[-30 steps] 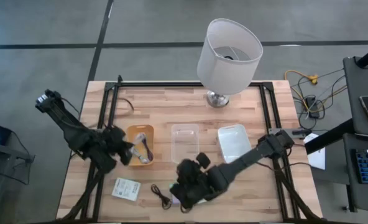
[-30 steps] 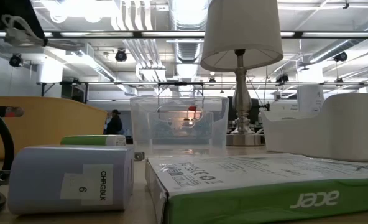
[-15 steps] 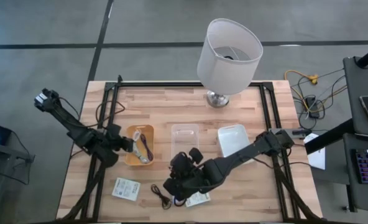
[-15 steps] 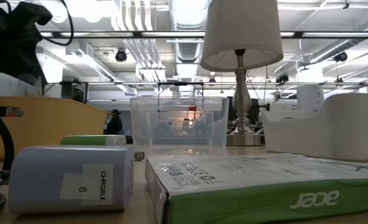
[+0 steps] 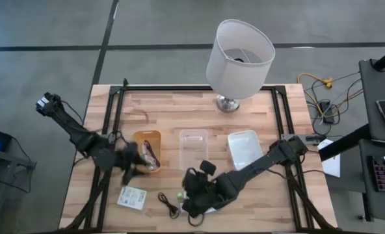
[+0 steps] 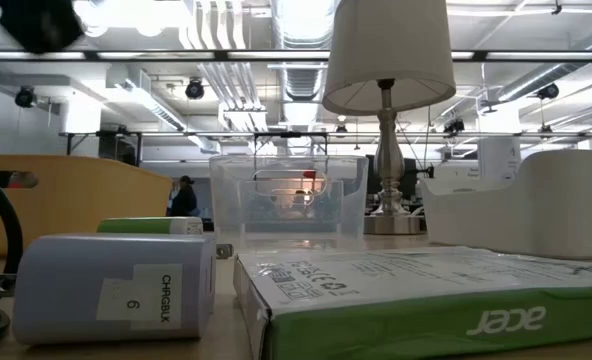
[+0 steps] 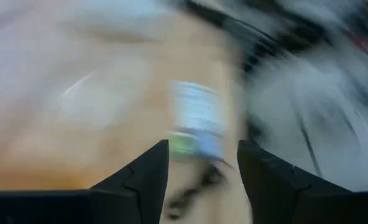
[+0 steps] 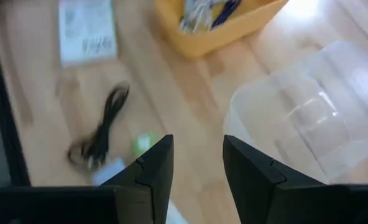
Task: Pick and place items into bin
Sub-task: Put the black charger cable into the yellow bin
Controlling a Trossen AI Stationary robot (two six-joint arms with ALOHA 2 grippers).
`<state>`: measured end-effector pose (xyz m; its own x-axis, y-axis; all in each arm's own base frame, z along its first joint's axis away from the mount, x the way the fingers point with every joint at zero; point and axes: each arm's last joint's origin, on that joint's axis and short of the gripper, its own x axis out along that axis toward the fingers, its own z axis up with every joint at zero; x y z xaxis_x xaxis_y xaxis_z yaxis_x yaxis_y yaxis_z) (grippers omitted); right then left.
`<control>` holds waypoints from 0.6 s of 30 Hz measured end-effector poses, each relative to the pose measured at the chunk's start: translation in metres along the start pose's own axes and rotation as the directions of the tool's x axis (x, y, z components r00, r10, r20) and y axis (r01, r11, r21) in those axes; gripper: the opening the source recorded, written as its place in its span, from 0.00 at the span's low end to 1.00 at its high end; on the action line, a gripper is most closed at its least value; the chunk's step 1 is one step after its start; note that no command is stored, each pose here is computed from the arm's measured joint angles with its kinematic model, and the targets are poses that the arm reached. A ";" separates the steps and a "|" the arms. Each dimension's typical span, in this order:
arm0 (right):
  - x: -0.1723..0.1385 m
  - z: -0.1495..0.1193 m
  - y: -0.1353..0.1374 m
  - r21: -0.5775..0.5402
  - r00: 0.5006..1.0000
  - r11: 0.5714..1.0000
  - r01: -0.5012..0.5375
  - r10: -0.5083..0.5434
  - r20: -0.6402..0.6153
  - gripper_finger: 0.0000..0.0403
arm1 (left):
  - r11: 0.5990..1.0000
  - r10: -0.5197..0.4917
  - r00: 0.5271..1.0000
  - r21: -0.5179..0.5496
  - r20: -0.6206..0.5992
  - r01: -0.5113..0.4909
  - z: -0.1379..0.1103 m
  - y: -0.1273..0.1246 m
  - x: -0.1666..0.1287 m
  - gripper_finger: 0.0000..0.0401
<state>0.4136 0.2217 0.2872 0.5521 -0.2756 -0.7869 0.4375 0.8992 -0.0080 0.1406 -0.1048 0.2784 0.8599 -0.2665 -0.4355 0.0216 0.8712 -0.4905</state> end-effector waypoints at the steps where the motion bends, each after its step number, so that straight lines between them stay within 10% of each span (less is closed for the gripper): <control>1: -0.002 -0.004 0.002 -0.017 1.000 1.000 0.003 -0.003 -0.012 0.31 | 0.990 -0.081 0.996 0.113 -0.023 0.083 0.001 -0.008 0.005 0.44; 11: -0.013 -0.046 0.015 0.042 0.991 0.998 0.040 -0.034 -0.128 0.30 | 0.898 0.050 0.941 0.427 -0.335 0.105 -0.030 -0.026 0.087 0.44; 18: -0.016 -0.074 0.026 0.095 0.981 0.995 0.043 -0.024 -0.194 0.29 | 0.726 0.090 0.911 0.653 -0.402 0.217 -0.036 -0.041 0.129 0.44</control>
<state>0.3635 0.2746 0.2539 0.3934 -0.2265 -0.8910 0.5265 0.8500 0.0164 0.2323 -0.1900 0.2151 0.5801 -0.3302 -0.7446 0.5349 0.8438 0.0425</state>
